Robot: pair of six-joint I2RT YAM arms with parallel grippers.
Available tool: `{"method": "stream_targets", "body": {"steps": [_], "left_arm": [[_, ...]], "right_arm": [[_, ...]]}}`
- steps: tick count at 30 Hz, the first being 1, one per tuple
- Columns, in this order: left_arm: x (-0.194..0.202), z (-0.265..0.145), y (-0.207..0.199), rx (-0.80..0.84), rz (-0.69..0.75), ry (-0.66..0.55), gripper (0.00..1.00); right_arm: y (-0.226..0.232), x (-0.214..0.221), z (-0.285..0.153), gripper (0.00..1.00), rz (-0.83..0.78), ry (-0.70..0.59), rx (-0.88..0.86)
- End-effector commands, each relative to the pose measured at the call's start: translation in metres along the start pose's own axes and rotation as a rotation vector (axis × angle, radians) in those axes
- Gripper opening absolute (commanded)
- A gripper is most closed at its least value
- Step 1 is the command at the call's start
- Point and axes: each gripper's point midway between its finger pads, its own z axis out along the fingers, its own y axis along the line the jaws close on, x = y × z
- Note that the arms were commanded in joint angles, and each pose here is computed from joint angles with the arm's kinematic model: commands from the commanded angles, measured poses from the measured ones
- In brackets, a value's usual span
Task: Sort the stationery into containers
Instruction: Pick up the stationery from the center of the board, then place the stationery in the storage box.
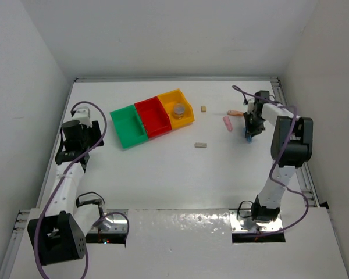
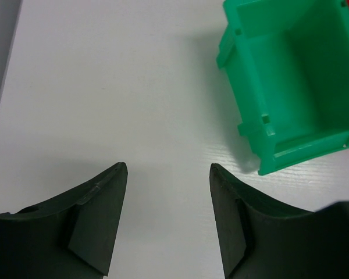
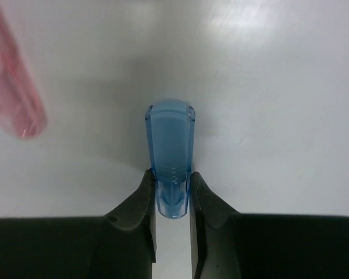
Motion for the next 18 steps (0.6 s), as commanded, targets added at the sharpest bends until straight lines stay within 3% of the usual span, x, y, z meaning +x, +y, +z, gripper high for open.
{"method": "stream_targets", "body": {"steps": [1,5,7,8,11,13,15,16,17,18], "left_arm": [[-0.045,-0.012,-0.021,0.111,0.048,-0.122,0.56],[-0.059,-0.020,-0.053,0.258,0.096,-0.167,0.56],[-0.059,-0.020,-0.055,0.268,0.076,-0.173,0.56],[-0.058,-0.019,-0.054,0.263,0.064,-0.172,0.56],[-0.048,-0.016,-0.046,0.214,0.018,-0.149,0.56],[-0.044,-0.017,-0.040,0.177,0.001,-0.141,0.56],[-0.039,-0.017,-0.027,0.109,-0.015,-0.129,0.56],[-0.037,-0.017,-0.021,0.085,-0.030,-0.123,0.56],[-0.033,-0.017,-0.015,0.063,-0.036,-0.111,0.56],[-0.030,-0.018,-0.009,0.040,-0.042,-0.102,0.56]], "right_arm": [[0.026,-0.017,-0.040,0.00,-0.005,-0.144,0.001],[0.079,-0.050,-0.089,0.00,-0.009,-0.331,0.001],[0.154,-0.075,-0.123,0.00,-0.105,-0.442,-0.068],[0.154,-0.087,-0.131,0.00,-0.083,-0.476,-0.063],[0.260,-0.117,-0.166,0.00,-0.157,-0.581,-0.231],[0.304,-0.130,-0.156,0.00,-0.161,-0.575,-0.307],[0.351,-0.153,-0.179,0.00,-0.157,-0.627,-0.389],[0.369,-0.154,-0.151,0.00,-0.169,-0.585,-0.384],[0.392,-0.171,-0.170,0.00,-0.177,-0.643,-0.414],[0.405,-0.182,-0.156,0.00,-0.175,-0.644,-0.413]]}}
